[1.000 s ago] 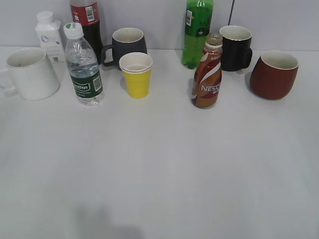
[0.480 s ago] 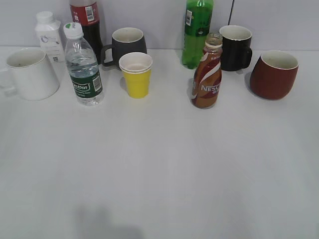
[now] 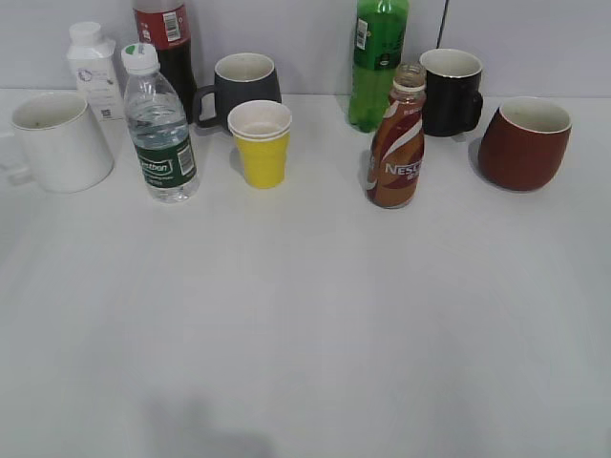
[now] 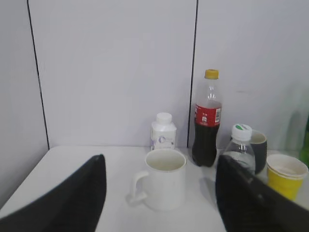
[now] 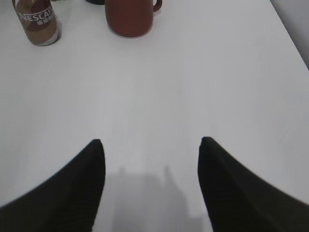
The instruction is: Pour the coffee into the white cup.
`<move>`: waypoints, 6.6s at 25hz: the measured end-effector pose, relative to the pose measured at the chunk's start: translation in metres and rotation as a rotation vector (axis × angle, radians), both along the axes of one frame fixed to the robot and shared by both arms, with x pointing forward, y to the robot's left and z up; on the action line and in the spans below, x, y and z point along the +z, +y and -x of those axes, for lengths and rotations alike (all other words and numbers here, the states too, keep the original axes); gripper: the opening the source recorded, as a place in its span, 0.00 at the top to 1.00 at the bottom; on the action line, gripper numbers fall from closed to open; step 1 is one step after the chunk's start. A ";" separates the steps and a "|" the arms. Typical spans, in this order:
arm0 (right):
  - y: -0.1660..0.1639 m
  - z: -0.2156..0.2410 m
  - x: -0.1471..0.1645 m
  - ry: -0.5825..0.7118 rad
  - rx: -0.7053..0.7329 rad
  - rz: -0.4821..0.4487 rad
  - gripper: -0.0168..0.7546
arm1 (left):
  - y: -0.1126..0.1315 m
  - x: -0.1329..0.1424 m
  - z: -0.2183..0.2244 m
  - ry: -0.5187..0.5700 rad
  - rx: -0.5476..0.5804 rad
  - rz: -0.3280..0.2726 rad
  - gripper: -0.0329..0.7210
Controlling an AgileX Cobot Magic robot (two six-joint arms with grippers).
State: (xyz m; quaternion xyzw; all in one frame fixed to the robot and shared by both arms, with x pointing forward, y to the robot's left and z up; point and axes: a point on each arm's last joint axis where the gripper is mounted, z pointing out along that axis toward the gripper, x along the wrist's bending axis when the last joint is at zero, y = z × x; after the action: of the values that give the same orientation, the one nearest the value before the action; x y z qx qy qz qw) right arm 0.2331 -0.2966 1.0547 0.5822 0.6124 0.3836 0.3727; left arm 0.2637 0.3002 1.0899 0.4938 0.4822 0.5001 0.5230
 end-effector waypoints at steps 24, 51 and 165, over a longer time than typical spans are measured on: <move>0.000 0.000 0.000 0.000 0.000 0.000 0.36 | -0.003 -0.048 -0.135 0.057 0.015 0.010 0.30; 0.000 0.000 0.000 0.000 0.000 0.000 0.36 | 0.002 -0.188 -0.253 0.258 0.112 0.021 0.34; 0.002 -0.034 0.043 -0.342 0.004 -0.058 0.36 | -0.110 -0.148 -0.197 0.135 -0.670 -0.030 0.88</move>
State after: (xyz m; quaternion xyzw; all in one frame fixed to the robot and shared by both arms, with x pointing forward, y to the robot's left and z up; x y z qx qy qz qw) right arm 0.2671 -0.2945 1.0977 0.5179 0.5299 0.4953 0.4535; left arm 0.4606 0.1902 0.9423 0.6644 0.3194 0.2739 0.6177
